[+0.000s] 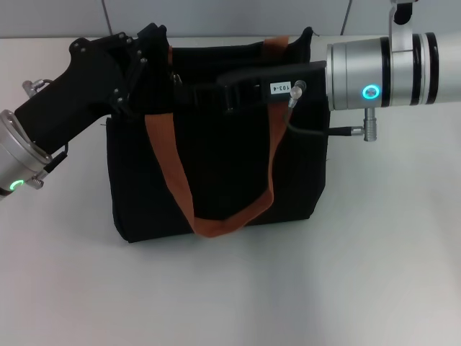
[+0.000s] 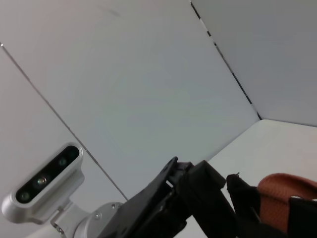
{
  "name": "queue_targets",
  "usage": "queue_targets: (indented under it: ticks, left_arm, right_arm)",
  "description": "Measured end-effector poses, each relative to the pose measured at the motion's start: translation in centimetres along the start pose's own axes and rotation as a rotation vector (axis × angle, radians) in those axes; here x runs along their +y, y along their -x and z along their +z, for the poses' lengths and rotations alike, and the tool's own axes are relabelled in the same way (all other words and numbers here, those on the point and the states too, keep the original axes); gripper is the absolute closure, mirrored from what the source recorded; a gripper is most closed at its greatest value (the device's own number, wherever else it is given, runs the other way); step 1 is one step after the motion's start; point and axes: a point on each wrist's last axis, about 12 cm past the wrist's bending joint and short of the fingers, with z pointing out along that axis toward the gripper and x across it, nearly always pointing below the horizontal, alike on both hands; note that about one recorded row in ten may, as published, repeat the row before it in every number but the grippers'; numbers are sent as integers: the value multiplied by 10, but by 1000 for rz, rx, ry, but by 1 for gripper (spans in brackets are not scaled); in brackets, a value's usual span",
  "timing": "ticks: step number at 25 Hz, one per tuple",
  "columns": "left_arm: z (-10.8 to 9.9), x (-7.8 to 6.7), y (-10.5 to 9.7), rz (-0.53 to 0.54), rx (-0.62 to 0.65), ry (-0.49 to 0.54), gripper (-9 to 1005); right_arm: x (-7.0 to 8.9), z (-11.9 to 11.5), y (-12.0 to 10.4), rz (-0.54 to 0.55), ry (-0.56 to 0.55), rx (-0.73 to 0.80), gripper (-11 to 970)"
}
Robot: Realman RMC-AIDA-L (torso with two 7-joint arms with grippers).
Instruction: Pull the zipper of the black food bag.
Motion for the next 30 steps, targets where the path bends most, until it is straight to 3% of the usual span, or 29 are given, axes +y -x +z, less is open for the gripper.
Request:
queue_targets:
  ticks: [2,7,15,22,30]
  left_arm:
    - [-1,0,-1,-1,10,9,976]
    - [-11,0,-8,-4,42,58,976]
    - [-33,-15,-19,66,57,117,976]
    - [-40,-28,-26,122,45,144,976]
    - [-44,-37,-32,183,10,260,976]
  right_arm:
    - [0,0,0,21,-1,-3,961]
    - [0,1,1,64,2,3,961]
    - [-1,7,3,179,-31,80,962]
    - [2,10,9,197,-20,88,962]
    - [2,12,8,208,-37,126,961]
